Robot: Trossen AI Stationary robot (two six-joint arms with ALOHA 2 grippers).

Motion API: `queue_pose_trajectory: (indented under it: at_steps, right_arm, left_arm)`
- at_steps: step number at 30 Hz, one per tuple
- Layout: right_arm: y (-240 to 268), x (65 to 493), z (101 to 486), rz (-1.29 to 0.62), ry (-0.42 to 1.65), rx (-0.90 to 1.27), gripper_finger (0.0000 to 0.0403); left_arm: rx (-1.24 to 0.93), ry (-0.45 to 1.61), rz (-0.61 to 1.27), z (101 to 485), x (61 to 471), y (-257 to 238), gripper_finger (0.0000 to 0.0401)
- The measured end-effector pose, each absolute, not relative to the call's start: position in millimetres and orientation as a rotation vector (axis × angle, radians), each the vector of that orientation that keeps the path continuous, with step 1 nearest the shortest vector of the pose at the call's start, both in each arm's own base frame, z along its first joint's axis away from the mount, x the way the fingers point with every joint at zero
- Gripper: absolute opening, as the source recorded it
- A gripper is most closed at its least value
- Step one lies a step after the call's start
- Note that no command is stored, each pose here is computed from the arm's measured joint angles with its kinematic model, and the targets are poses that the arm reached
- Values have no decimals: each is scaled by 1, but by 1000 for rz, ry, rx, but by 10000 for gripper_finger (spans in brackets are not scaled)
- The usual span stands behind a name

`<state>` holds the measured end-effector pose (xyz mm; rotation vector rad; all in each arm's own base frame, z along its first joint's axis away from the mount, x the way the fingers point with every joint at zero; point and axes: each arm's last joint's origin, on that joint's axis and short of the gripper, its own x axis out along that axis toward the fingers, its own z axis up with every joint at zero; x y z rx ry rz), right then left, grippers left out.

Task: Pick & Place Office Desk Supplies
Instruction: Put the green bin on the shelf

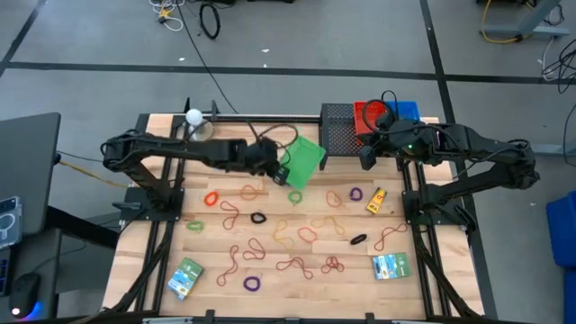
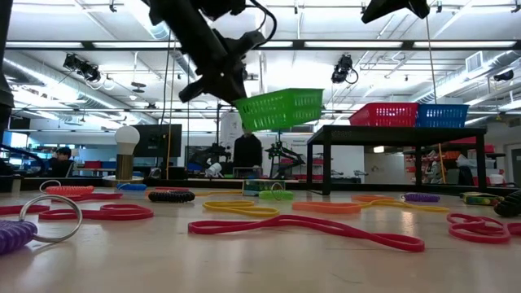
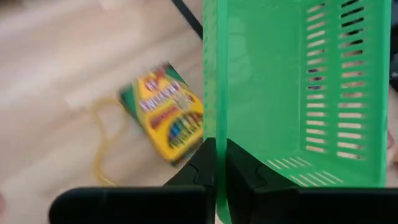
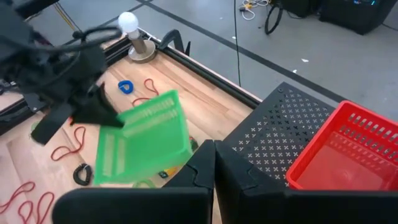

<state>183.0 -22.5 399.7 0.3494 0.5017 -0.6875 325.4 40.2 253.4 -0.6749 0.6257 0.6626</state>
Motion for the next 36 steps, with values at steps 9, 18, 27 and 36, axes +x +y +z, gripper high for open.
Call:
queue_pose_trajectory:
  at_steps: [9,18,27,36]
  right_arm:
    - [-23,186,399,-686,507,342,7]
    - [-23,206,389,-675,553,307,7]
    - [-21,219,385,-617,563,332,7]
    - [-5,216,388,-488,575,370,7]
  left_arm:
    - [-771,622,557,241,327,-2,14]
    - [-818,600,552,240,328,-27,14]
    - [-886,577,579,224,337,-46,14]
    - [-1035,531,626,184,354,-84,14]
